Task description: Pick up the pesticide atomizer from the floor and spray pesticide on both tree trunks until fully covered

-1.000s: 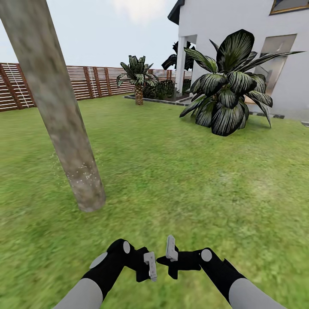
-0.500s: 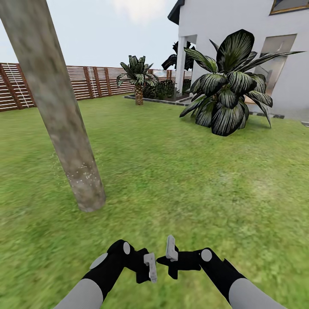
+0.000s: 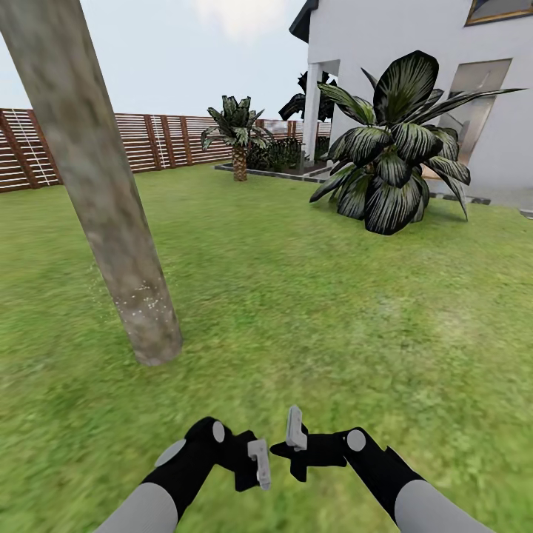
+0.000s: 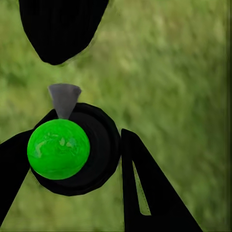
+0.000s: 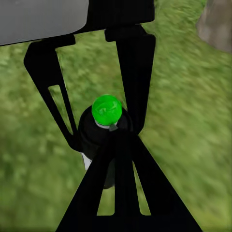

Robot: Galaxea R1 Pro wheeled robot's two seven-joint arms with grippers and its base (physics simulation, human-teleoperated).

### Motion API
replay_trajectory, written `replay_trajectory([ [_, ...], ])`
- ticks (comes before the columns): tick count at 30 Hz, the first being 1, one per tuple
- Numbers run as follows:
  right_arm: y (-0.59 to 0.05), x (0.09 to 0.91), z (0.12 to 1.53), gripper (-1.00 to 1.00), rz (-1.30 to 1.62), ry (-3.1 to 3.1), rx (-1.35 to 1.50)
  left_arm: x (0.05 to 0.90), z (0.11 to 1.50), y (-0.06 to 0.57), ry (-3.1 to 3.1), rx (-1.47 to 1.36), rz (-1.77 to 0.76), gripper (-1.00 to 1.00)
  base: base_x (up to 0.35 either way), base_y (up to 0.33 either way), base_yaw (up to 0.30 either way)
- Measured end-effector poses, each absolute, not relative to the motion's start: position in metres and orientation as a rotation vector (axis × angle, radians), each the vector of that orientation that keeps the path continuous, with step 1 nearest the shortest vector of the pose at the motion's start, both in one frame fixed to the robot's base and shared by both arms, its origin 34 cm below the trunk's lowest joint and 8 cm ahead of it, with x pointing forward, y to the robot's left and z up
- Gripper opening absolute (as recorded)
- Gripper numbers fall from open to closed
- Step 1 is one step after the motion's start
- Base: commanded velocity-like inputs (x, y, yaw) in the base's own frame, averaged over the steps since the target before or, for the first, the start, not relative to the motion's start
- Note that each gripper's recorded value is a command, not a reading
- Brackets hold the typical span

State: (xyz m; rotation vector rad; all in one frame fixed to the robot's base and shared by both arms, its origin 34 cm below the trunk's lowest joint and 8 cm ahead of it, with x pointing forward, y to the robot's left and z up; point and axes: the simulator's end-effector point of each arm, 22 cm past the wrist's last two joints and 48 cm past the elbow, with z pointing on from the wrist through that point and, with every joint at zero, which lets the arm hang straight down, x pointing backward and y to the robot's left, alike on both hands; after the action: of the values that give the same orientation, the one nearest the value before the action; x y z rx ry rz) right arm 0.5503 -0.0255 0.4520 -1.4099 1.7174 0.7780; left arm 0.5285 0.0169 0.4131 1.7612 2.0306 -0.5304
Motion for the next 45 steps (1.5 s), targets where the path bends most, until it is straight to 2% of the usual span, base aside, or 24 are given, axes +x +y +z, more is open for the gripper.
replay_trajectory([
  [45,-0.026,0.55,0.452,-1.0,0.778,1.719,-1.408,0.525,0.416,0.006,2.032,1.702,-0.598,-1.0,0.0,0.0,0.0],
])
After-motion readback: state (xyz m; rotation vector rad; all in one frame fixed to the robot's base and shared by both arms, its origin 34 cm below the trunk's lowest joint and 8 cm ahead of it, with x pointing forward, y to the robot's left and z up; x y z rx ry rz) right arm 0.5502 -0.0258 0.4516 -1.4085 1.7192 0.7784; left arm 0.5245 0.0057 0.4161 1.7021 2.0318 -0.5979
